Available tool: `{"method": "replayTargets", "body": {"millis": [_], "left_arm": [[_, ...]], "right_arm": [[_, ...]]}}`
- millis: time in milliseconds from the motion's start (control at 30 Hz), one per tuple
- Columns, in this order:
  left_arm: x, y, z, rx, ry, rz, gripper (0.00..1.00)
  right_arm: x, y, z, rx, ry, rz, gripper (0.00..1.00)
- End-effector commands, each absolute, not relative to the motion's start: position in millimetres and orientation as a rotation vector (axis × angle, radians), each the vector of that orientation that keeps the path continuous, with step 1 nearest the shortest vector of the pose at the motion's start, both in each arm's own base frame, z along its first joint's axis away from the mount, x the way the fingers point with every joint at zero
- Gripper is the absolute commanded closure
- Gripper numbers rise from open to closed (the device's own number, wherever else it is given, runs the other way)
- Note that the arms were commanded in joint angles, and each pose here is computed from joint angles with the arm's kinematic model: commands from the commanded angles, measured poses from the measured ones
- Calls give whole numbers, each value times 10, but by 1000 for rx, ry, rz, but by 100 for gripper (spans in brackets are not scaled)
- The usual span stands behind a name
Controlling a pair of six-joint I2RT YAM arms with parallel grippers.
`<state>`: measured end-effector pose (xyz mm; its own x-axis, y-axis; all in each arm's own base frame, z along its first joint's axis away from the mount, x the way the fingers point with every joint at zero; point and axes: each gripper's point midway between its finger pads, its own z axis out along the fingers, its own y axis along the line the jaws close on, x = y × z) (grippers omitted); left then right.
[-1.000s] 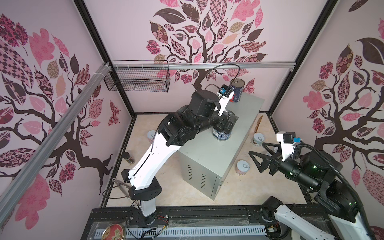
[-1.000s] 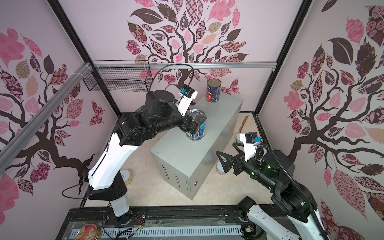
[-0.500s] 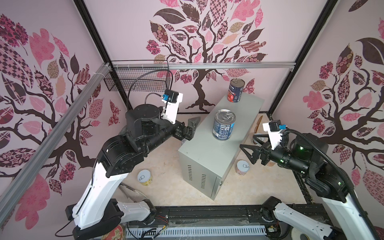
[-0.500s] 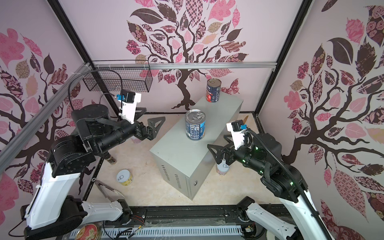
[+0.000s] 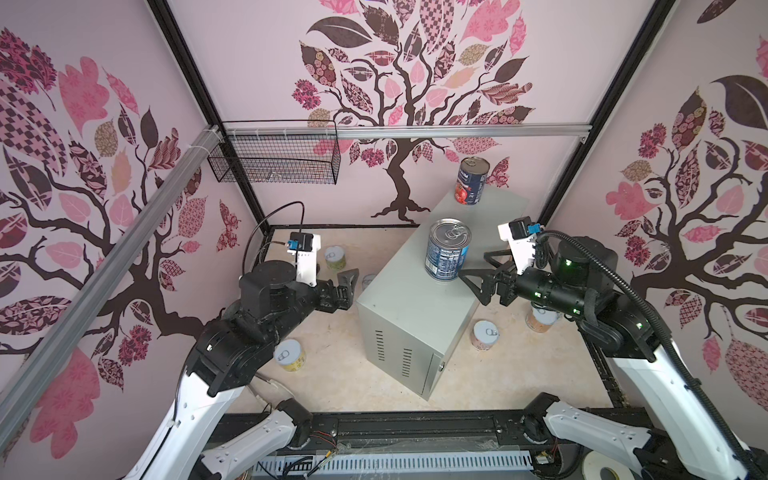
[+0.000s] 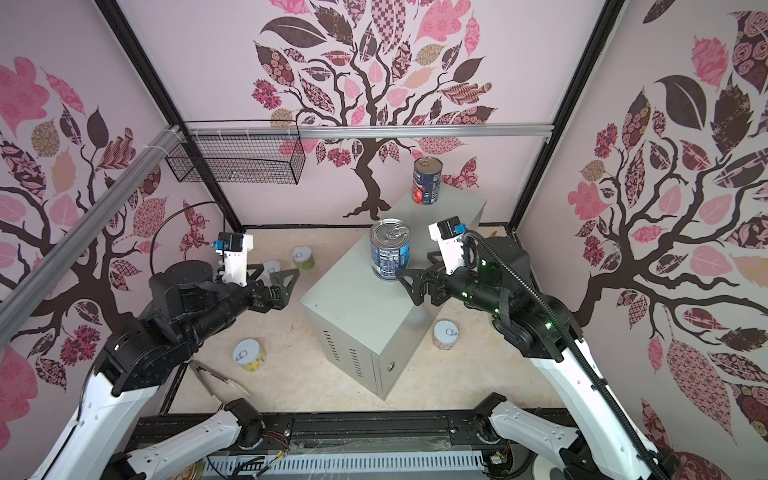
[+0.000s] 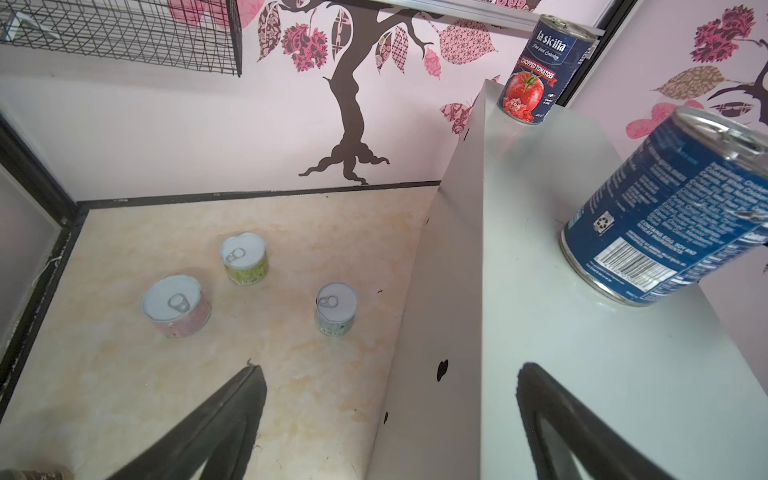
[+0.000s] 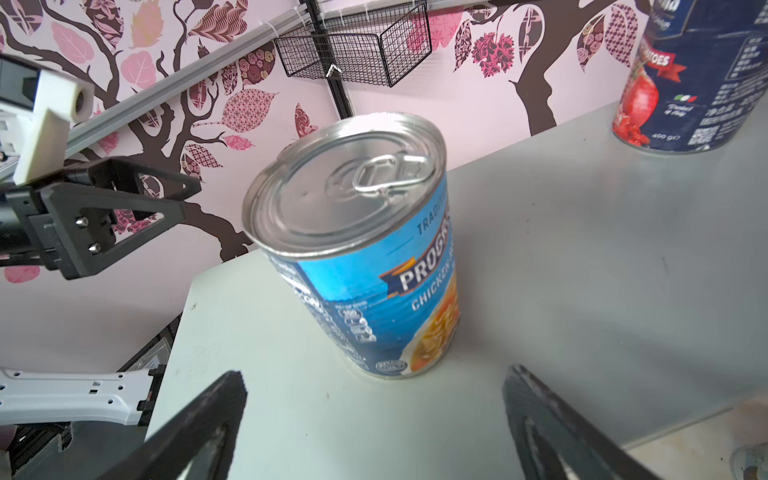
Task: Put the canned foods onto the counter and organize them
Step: 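Grasp the soup can with the right gripper while the left opens and withdraws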
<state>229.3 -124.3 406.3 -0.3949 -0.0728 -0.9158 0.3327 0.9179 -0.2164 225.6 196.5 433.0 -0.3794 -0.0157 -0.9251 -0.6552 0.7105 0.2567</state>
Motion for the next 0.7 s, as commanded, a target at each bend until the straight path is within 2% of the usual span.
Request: {"method": "replayTargets", "body": {"millis": [0,667], "left_arm": [[2271,-1234,3995,148,1915,-487,2],[2075,-954,3263,59,1959,-434,2]], "right_arm": [[2256,2035,4561,-553,1779,777,0],[2657,2536,4459,-614,1814,752,0]]}}
